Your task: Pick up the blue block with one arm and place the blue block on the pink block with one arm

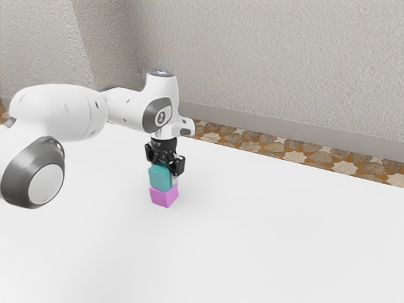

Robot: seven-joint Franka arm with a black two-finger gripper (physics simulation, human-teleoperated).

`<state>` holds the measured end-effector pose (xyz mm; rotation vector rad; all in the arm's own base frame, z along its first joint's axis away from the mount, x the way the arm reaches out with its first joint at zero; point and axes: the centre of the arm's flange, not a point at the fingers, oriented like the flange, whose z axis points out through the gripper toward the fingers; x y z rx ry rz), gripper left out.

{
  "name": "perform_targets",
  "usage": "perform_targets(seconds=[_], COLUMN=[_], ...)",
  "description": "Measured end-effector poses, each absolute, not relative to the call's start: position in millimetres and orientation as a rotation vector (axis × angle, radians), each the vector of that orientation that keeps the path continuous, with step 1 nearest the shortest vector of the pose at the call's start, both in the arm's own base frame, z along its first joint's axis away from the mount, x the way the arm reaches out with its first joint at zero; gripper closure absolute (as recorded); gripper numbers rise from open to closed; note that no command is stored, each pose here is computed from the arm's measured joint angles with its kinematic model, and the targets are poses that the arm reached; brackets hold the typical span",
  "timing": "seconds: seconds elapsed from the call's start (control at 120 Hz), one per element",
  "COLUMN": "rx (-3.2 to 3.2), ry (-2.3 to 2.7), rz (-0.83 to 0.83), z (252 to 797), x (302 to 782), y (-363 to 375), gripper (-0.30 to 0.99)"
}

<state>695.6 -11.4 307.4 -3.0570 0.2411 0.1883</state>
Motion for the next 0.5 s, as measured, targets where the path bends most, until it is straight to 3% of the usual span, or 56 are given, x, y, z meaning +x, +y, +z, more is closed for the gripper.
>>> perform_targets(seconds=[0.25, 0.5], rx=[-3.059, -3.046], ry=[0.285, 0.325], rz=[0.184, 0.1], z=[312.7, 374.8], x=[695.6, 699.9], y=[-16.3, -22.9], gripper=[0.08, 0.02])
